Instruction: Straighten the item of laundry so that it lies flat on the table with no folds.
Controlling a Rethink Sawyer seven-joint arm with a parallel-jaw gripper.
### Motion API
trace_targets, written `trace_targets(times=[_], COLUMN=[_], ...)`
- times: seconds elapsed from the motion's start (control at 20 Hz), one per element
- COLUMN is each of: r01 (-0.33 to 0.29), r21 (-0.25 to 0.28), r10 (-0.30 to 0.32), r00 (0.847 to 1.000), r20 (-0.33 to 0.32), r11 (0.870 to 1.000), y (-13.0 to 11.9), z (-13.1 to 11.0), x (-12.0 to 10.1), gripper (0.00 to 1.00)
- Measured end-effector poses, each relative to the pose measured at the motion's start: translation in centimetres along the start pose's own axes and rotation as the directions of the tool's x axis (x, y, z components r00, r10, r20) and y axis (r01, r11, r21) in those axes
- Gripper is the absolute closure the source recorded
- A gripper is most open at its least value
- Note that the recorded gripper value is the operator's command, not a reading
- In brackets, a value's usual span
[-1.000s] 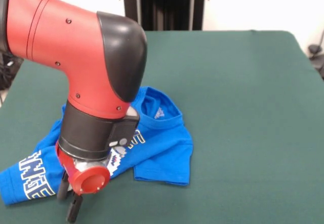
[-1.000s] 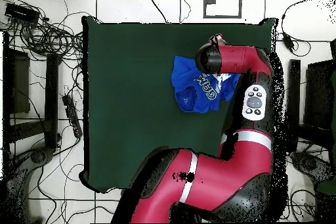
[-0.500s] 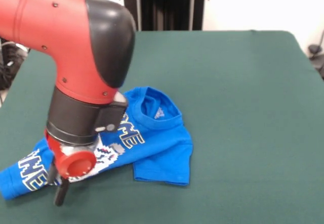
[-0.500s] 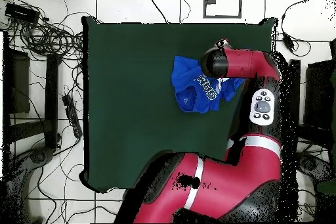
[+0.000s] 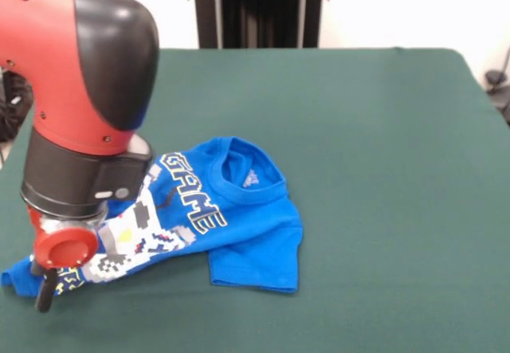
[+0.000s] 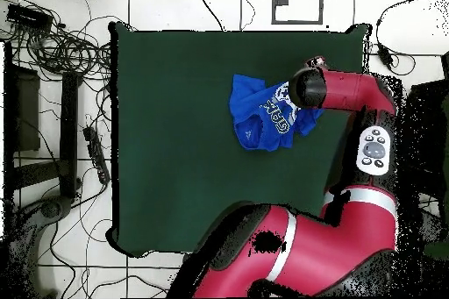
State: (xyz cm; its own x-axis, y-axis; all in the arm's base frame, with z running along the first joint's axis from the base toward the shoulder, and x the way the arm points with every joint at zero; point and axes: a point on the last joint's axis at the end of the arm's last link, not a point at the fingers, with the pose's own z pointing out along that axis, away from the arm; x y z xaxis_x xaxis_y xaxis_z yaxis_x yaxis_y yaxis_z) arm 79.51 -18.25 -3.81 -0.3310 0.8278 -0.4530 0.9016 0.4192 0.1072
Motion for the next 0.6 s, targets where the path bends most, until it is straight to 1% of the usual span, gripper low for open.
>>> trace_targets(times=[0.25, 0.6], r01=[-0.018, -0.035], r21=[0.01, 0.003], r10=[0.018, 0.035], r00=[1.0, 0.999], r20=[-0.007, -0.021], r11=[1.0, 0.999], y=[-1.04, -1.14], z=[0.83, 1.08], x=[-0.6, -0.68], gripper=[0.0, 0.0])
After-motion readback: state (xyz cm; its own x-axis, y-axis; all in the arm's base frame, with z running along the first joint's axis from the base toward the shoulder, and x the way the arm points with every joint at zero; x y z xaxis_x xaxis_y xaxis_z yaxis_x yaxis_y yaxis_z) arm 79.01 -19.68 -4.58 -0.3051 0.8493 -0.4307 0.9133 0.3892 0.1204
